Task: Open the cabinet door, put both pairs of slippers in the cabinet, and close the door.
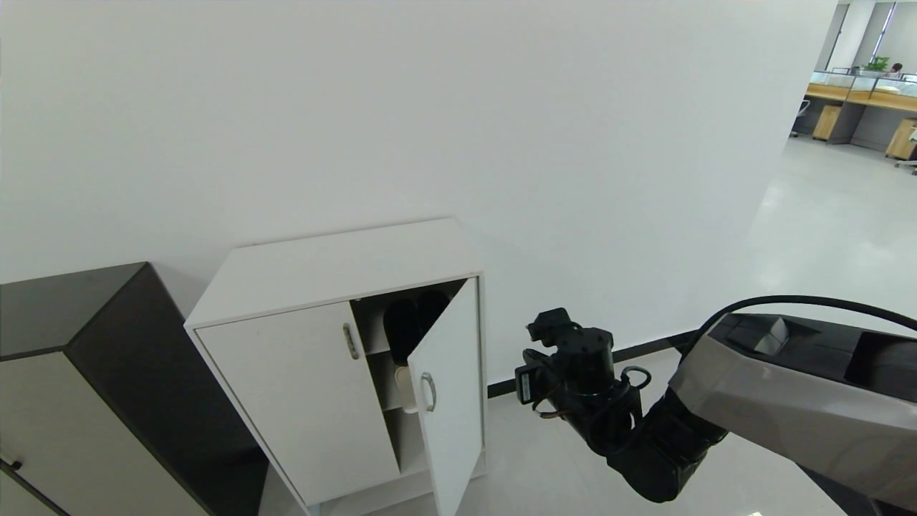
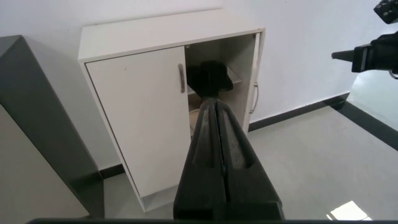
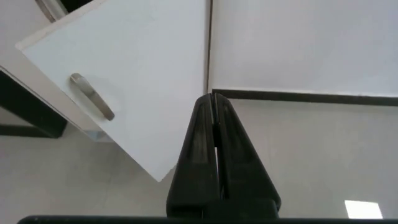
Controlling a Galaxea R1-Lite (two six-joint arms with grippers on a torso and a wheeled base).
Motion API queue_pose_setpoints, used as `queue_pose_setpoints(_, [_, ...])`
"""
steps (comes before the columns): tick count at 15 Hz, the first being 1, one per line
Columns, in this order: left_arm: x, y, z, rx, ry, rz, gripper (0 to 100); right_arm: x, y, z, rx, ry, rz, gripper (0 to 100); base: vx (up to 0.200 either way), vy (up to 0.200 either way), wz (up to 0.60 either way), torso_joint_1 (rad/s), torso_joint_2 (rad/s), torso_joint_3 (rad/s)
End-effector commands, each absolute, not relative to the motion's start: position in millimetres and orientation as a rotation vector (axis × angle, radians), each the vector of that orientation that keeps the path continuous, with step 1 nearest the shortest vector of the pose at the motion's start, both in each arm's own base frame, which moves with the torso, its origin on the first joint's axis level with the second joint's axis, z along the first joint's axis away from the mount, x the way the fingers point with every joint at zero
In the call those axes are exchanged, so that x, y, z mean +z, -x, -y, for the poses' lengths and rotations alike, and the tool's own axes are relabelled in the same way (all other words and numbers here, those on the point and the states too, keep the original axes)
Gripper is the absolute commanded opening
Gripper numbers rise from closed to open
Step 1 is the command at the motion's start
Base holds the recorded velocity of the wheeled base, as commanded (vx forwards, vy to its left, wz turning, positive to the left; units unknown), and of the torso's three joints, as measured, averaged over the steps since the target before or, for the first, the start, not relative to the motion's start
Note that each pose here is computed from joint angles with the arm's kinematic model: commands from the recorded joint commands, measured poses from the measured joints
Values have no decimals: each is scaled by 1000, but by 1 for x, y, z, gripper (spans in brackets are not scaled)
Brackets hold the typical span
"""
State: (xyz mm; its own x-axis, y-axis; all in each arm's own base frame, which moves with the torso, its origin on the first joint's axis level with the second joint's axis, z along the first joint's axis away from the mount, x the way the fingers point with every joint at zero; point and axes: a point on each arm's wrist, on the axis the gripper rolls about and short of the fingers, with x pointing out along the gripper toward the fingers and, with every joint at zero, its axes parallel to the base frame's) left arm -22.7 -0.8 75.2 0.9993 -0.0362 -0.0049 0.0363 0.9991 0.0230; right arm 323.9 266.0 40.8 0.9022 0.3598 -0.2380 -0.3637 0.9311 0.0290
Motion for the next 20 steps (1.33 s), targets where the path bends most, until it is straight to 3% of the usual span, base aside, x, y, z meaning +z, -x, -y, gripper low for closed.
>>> queue_pose_setpoints(1, [75,23,1,-37,-23,-4,0,29,-324,-266,393,18,-243,0,0,0,0,0,0,0])
queue_pose_setpoints(8, [75,23,1,-35,-23,-4,0,-10,-323,-247,459,209,-185,0,0,0,0,0,0,0])
queue_pose_setpoints(11, [75,23,1,-37,-23,-4,0,34,-317,-242,438,195,-262,0,0,0,0,0,0,0])
queue_pose_setpoints(13, [75,23,1,-37,-23,-4,0,64,-311,-246,427,-15,-351,0,0,0,0,0,0,0])
queue_pose_setpoints(17, [75,23,1,-37,-23,-4,0,39,-319,-244,429,85,-260,0,0,0,0,0,0,0])
queue_pose_setpoints(20, [75,23,1,-37,-23,-4,0,37,-319,-246,432,94,-263,0,0,0,600,5,1,4])
